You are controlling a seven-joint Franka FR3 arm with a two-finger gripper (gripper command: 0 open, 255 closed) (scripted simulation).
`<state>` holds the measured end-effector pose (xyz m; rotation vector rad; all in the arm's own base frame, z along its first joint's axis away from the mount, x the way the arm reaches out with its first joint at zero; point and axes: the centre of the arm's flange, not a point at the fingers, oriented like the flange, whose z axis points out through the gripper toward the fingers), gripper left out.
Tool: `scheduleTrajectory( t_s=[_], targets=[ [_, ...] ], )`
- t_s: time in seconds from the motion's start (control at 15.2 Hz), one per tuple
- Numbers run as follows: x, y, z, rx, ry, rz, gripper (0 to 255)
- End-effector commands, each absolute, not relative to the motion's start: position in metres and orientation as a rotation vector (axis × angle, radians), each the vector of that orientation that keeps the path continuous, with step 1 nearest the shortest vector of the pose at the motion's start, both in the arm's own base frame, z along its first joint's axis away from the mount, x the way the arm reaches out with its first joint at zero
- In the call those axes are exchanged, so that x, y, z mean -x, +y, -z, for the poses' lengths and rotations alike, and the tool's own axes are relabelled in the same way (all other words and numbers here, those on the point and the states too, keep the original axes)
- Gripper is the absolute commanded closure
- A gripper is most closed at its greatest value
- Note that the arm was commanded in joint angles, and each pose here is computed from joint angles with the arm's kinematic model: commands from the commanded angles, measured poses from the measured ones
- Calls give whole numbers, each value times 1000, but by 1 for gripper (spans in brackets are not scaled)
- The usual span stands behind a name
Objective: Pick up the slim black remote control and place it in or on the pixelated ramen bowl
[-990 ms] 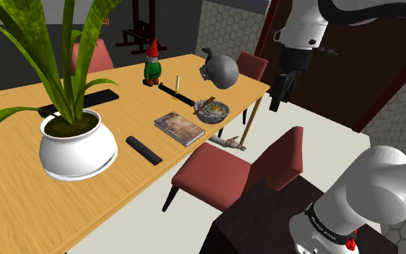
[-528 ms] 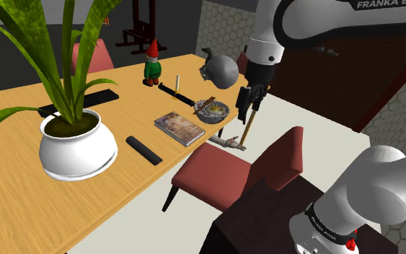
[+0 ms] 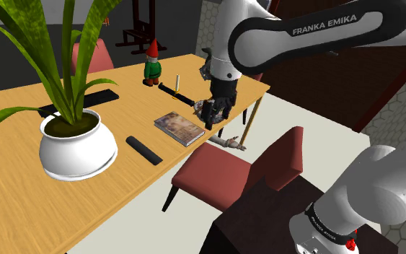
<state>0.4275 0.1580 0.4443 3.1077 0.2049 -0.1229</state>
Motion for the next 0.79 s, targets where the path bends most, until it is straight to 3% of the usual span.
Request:
scheduleTrajectory(
  t_s=[0.0,0.73],
  targets=[
    [-444,170,-429,-3105,202,109,0],
    [-535,251,-353,-3082,193,46,0]
  ],
)
